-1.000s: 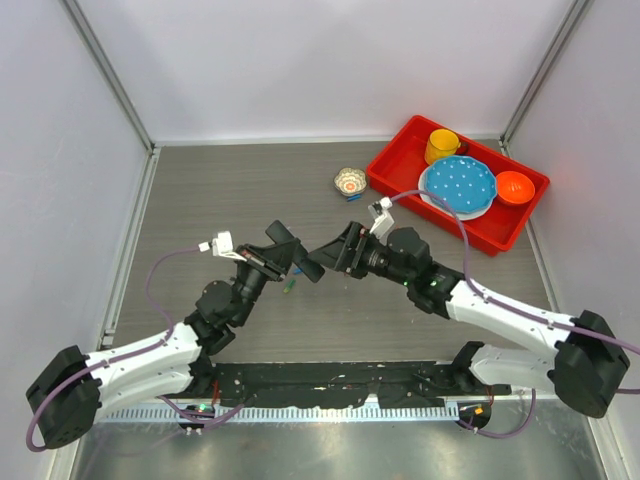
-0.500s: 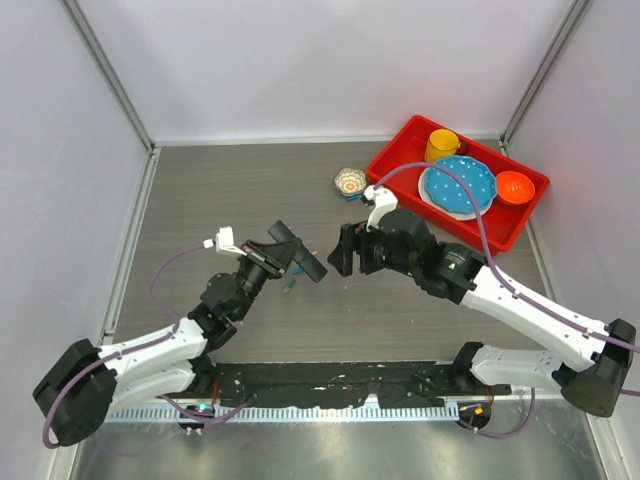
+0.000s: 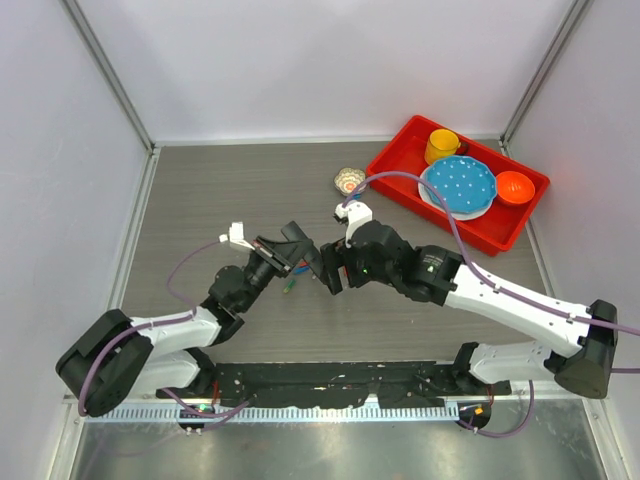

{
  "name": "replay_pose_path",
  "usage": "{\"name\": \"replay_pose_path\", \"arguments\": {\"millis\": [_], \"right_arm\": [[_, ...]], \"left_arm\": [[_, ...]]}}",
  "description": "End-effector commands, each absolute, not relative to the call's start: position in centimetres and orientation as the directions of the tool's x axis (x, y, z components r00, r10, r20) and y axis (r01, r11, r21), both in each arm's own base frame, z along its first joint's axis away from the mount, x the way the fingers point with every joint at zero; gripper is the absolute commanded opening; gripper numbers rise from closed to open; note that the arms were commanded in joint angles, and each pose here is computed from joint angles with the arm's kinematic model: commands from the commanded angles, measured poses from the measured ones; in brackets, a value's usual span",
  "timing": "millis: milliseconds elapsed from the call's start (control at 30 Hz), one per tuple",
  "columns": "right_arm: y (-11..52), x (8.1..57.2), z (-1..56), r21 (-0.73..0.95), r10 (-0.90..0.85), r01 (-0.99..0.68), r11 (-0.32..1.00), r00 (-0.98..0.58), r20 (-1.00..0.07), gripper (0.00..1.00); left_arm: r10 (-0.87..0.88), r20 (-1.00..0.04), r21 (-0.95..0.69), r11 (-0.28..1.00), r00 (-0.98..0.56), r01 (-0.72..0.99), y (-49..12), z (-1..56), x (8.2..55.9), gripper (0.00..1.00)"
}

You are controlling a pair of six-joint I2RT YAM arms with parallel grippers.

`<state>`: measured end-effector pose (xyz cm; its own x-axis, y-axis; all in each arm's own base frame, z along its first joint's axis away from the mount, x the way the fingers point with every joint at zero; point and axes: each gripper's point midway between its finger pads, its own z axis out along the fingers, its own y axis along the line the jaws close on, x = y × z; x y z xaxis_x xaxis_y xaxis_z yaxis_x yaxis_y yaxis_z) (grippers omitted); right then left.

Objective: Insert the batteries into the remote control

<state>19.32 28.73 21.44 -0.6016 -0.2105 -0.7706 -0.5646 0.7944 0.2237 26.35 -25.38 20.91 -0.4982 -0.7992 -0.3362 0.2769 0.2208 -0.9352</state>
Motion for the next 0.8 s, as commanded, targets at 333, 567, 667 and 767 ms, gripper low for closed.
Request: {"name": "replay_pose_path", "arguments": {"millis": [333,567,667,767], "right_arm": [[30.2,20.1,22.0,0.173,-0.256,-0.601,0.780,-0.559,-0.788,0.81],[30.6,20.0,21.1,0.155,-0.295,-0.619,0.770,-0.561,-0.774,0.77],[30.8,19.9,20.6,0.154,-0.306,-0.624,0.766,-0.564,-0.767,0.74],[30.9,19.8,20.2,0.151,-0.316,-0.627,0.764,-0.568,-0.760,0.73]], "left_arm": [[-0.804,-0.297,-0.923,0.104,-0.515,0.370,-26.0,24.6,25.6,0.00],[-0.801,-0.288,-0.931,0.106,-0.524,0.350,-26.1,24.0,25.8,0.00],[-0.801,-0.285,-0.931,0.102,-0.526,0.349,-26.2,24.0,25.8,0.00],[-0.800,-0.286,-0.931,0.102,-0.527,0.350,-26.2,24.0,25.8,0.00]]}}
